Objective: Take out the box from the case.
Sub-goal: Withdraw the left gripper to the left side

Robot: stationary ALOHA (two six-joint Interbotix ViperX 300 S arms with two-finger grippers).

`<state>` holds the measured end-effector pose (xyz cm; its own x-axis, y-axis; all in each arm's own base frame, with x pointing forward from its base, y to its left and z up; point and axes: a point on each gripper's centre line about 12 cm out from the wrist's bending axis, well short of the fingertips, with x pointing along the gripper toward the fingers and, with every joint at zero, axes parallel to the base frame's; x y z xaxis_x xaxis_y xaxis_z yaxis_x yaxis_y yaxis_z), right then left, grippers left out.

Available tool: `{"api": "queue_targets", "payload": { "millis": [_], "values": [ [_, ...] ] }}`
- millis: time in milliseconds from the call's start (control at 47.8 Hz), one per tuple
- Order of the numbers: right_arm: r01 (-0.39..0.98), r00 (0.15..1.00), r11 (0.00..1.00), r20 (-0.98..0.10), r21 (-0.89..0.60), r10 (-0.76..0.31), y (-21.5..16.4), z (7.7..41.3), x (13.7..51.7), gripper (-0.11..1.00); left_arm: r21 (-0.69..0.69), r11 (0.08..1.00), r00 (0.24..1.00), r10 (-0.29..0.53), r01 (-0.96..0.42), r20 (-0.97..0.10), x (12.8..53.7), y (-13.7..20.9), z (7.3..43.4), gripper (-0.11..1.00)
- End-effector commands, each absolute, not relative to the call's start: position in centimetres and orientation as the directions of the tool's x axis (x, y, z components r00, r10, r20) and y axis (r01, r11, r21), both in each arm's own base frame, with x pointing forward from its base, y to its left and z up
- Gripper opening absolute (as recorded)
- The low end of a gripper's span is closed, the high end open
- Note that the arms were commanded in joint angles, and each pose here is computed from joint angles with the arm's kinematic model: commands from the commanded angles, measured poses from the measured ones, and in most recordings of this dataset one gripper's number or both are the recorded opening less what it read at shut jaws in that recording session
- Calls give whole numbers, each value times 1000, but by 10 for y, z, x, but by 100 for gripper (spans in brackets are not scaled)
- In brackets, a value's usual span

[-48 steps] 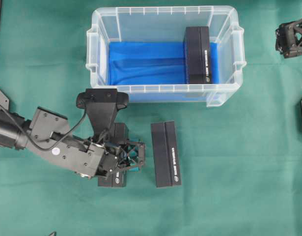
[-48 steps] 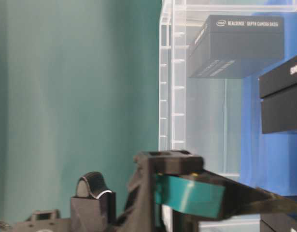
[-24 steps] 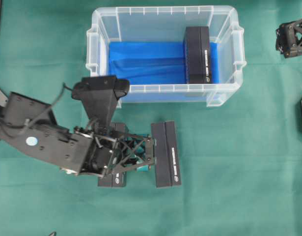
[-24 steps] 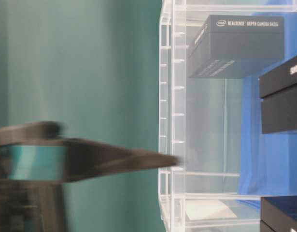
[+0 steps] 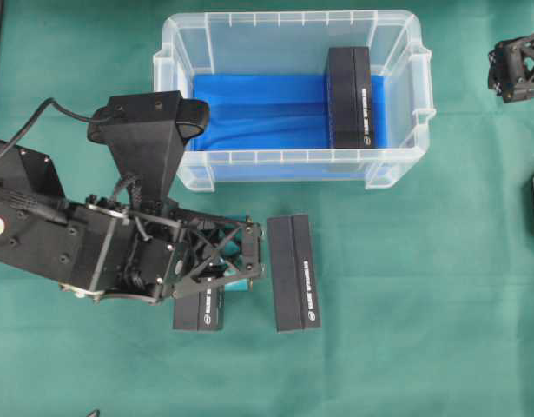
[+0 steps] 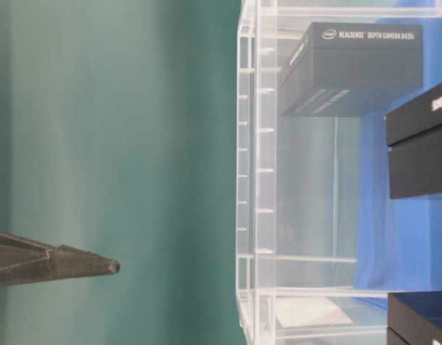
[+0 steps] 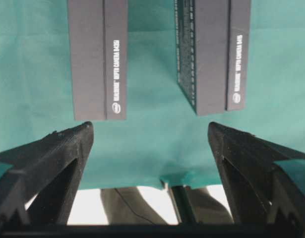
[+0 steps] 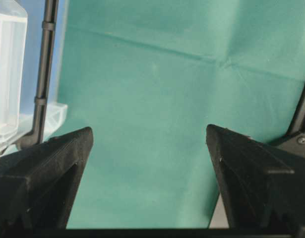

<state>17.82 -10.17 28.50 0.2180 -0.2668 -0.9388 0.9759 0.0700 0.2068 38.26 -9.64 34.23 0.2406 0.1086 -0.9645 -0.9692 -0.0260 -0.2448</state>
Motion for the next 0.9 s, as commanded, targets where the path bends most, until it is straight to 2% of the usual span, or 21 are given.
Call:
{"api": "queue_targets", "payload": {
  "millis": [0, 146, 544, 878],
  "values": [
    [973, 231, 74, -934, 220, -273, -102, 289, 179, 90, -287, -32, 283, 98, -957, -954, 371, -91, 361, 97],
    [974, 227, 71, -935, 216, -272, -102, 289, 178, 90, -286, -24, 283, 95, -958, -954, 351, -91, 364, 97],
    [974, 227, 70, -936, 216, -270, -101, 289, 177, 90, -262, -14, 261, 77, -965, -962, 261, -93, 352, 97],
    [975, 223, 69, -937, 212, -267, -100, 289, 176, 90, -270, -13, 268, 81, -963, -960, 247, -82, 350, 97]
  ]
}}
